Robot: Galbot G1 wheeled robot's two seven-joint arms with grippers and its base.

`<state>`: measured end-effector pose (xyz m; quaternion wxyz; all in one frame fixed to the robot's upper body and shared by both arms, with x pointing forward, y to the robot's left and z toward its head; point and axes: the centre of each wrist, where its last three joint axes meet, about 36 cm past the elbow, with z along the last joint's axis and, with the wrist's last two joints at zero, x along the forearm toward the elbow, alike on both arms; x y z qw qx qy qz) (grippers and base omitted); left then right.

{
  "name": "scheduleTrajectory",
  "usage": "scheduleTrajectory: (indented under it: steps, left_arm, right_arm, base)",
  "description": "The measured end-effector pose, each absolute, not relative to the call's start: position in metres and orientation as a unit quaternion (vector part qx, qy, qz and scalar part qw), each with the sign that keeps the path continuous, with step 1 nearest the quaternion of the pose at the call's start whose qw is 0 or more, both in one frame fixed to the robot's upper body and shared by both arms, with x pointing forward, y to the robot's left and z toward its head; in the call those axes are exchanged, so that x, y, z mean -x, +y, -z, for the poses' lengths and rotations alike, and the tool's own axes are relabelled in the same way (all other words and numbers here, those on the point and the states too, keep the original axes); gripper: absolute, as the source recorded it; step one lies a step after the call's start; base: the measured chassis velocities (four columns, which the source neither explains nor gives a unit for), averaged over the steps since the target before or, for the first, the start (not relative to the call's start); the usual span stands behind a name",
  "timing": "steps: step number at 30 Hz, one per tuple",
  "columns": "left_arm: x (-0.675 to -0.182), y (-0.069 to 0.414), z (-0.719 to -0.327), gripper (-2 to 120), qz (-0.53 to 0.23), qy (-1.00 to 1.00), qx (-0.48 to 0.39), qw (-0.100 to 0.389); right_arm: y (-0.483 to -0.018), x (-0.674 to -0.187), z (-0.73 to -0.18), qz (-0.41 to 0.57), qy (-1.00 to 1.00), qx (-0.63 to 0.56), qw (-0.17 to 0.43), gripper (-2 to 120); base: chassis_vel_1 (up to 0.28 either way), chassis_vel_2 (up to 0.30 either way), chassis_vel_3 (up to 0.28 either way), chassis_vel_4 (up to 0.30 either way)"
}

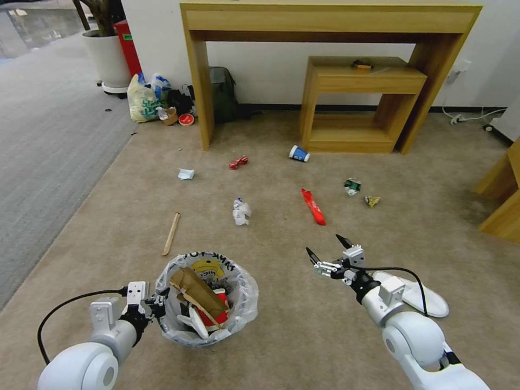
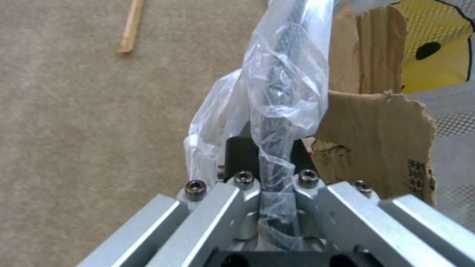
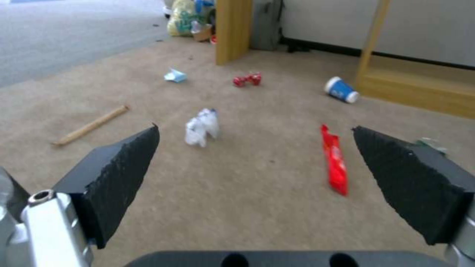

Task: Pick up the trash bin and place the garbage on the floor into it.

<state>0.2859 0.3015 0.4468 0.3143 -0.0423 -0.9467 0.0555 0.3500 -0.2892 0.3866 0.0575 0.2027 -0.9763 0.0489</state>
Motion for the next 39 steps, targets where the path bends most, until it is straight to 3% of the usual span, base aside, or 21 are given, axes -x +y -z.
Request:
scheduleTrajectory:
  steps: [22,31,39]
  left_arm:
    - [-0.283,0.297,-0.448,0,-0.054,-0.946,0.049,0.315]
    - [-0.281,0.297,-0.448,0,-0.056,-0.946,0.052,0.316]
    - [-0.280,0.298,-0.445,0,-0.059,-0.944,0.049,0.320]
  right_arm:
    - [-0.306,-0.333,-0.382,-0.060,-0.979,-0.185,0.059,100]
    - [-0.343,-0.334,-0.343,-0.179,-0.972,-0.108,0.108,100]
    - [-0.374,-0.319,-0.313,-0.242,-0.944,-0.098,0.202,100]
  base:
    - [-0.160,-0.155,0.158,0.165]
    - [-0.160,-0.153,0.147,0.163]
    - [-0.014,-0.018,0.016,0.010]
